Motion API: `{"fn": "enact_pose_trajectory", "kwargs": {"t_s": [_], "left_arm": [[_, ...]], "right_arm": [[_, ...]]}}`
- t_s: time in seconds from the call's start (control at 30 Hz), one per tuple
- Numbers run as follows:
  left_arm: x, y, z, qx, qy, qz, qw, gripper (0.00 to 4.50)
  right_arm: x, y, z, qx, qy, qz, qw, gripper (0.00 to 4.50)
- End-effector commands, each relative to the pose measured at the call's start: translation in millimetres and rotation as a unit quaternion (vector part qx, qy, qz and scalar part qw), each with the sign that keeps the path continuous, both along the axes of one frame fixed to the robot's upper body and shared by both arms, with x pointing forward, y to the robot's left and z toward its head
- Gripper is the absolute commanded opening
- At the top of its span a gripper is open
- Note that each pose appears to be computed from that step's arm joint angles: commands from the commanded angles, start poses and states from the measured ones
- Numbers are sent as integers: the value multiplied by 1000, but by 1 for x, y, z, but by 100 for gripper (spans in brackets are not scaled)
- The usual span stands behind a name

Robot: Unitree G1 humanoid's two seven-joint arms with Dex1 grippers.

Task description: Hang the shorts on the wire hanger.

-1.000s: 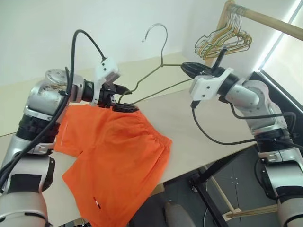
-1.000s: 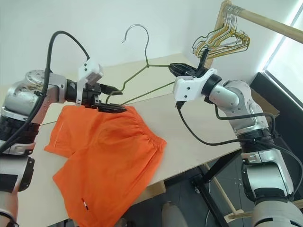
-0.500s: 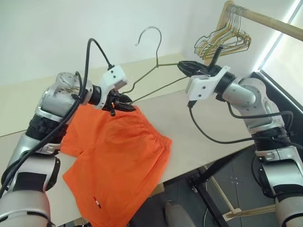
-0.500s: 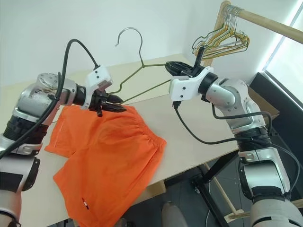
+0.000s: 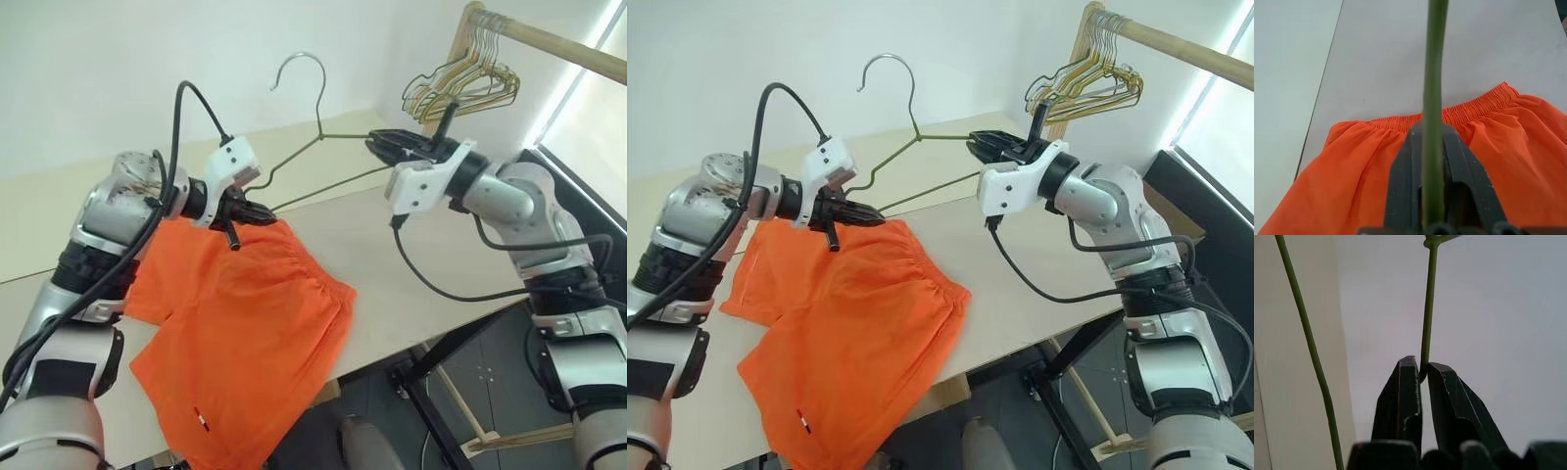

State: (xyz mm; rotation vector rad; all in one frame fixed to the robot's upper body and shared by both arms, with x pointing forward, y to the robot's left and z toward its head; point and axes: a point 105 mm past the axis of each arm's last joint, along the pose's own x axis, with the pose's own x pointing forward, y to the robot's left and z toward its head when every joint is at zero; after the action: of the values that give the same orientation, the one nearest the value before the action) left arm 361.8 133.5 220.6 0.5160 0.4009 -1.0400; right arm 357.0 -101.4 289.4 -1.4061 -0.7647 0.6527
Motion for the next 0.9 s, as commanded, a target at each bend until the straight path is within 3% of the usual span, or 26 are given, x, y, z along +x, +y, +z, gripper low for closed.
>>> {"fn": "enact_pose_trajectory", "kwargs": {"t_s": [0.03,0.2,0.33,0.4,0.57,0.9], "left_arm": [[-1,5,16,-8,-35,1,999,0],[-2,12,12,14,-51,-6,999,0],[-9,19,2,94,-97,-55,989,0],[-11,24,-2,124,-107,-72,984,0],[-13,18,1,115,-106,-82,984,0],[-17,15,5,101,-106,-76,986,0]], "right_arm": [[-24,1,9,-6,34,57,998,167],[-34,-9,7,-11,133,80,988,331],[-30,-19,17,32,295,71,952,446],[-23,-25,18,23,392,34,919,446],[-11,-27,2,-32,532,-53,844,446],[18,-11,-36,-85,555,-124,818,446]]}}
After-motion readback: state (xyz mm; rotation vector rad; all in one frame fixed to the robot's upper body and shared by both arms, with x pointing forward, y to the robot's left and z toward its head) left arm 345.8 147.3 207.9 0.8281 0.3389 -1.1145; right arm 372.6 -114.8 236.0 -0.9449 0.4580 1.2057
